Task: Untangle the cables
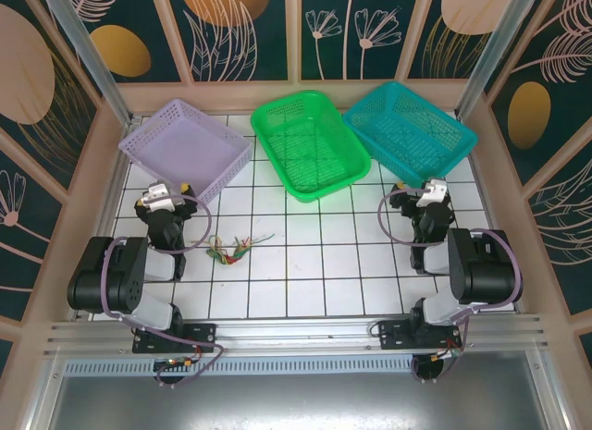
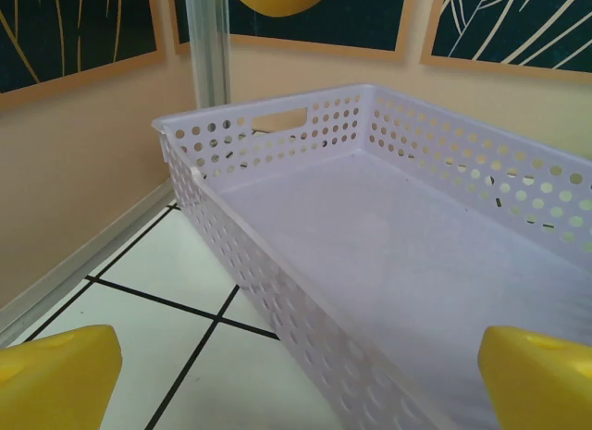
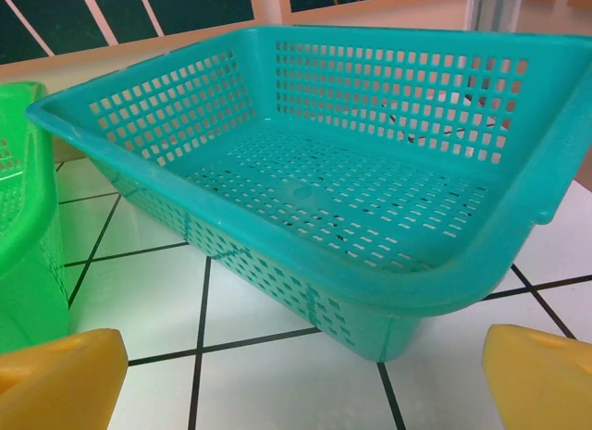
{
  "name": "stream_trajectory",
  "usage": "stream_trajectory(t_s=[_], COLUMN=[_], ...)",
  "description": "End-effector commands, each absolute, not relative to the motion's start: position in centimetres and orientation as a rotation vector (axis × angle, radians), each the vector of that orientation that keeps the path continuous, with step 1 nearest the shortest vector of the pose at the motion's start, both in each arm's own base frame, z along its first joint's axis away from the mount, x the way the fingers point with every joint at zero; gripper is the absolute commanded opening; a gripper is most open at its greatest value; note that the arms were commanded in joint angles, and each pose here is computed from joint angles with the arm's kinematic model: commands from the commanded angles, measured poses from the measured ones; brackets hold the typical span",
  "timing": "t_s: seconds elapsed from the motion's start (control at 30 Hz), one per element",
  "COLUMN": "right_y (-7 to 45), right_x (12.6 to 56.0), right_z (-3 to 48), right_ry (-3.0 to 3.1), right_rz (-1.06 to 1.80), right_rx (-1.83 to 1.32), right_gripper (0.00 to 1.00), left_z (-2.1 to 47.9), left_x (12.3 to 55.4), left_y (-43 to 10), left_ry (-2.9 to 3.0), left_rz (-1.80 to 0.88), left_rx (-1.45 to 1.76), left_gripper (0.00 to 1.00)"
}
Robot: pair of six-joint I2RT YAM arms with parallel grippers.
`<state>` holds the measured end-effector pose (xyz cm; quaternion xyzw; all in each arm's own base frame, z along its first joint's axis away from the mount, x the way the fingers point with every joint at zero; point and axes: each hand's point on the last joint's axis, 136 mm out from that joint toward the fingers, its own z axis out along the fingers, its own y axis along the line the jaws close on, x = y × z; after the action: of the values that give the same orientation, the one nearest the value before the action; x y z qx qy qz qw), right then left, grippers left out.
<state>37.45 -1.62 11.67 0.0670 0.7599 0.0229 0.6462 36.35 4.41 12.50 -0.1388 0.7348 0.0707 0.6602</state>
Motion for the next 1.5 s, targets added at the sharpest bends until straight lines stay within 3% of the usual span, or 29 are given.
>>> stream_trajectory(t_s=[0.0, 0.6, 0.73, 0.8, 0.9, 1.03, 1.1, 1.13, 1.23, 1.37, 1.47], right_y=[-1.1, -1.0, -3.0, -3.9, -2.4, 3.7, 6.8, 9.9, 17.0, 26.4, 31.5], right_x=[37.8, 37.8, 36.8, 36.4, 35.1, 35.7, 36.5, 36.3, 34.7, 27.6, 22.4], right_z=[12.1, 12.1, 13.8, 16.9, 27.3, 37.5, 36.6, 36.6, 32.7, 24.7, 17.8], right_ry=[1.713, 1.712, 1.672, 1.631, 1.428, 1.426, 1.585, 1.642, 1.934, 2.252, 2.542], right_rz=[0.068, 0.070, -0.003, -0.026, 0.061, 0.519, 0.817, 0.943, 0.780, 0.878, 1.002], right_rx=[0.117, 0.114, 0.236, 0.301, 0.289, 0.286, 0.382, 0.262, 0.226, 0.184, 0.224], right_gripper=[0.99, 0.99, 0.99, 0.99, 0.99, 0.99, 0.99, 0.99, 0.88, 0.86, 0.86], left_z=[13.9, 13.9, 16.8, 19.9, 26.1, 32.6, 33.0, 33.0, 29.0, 20.9, 16.1], left_x=[36.7, 36.7, 34.8, 33.2, 31.2, 29.2, 28.7, 29.2, 29.4, 24.5, 21.4], left_y=[4.1, 4.0, 4.5, 5.2, 6.0, 7.0, 5.5, 3.5, -1.6, -4.2, -4.4], left_ry=[1.616, 1.617, 1.536, 1.485, 1.402, 1.393, 1.473, 1.525, 1.813, 2.135, 2.186], left_rz=[0.140, 0.140, 0.152, 0.164, 0.153, -0.077, -0.257, -0.381, -0.658, -0.626, -0.637], left_rx=[-0.299, -0.298, -0.326, -0.390, -0.460, -0.803, -0.909, -0.859, -0.907, -1.056, -1.138], left_gripper=[0.99, 0.99, 0.99, 0.99, 0.99, 0.99, 0.99, 0.99, 0.99, 0.98, 0.90])
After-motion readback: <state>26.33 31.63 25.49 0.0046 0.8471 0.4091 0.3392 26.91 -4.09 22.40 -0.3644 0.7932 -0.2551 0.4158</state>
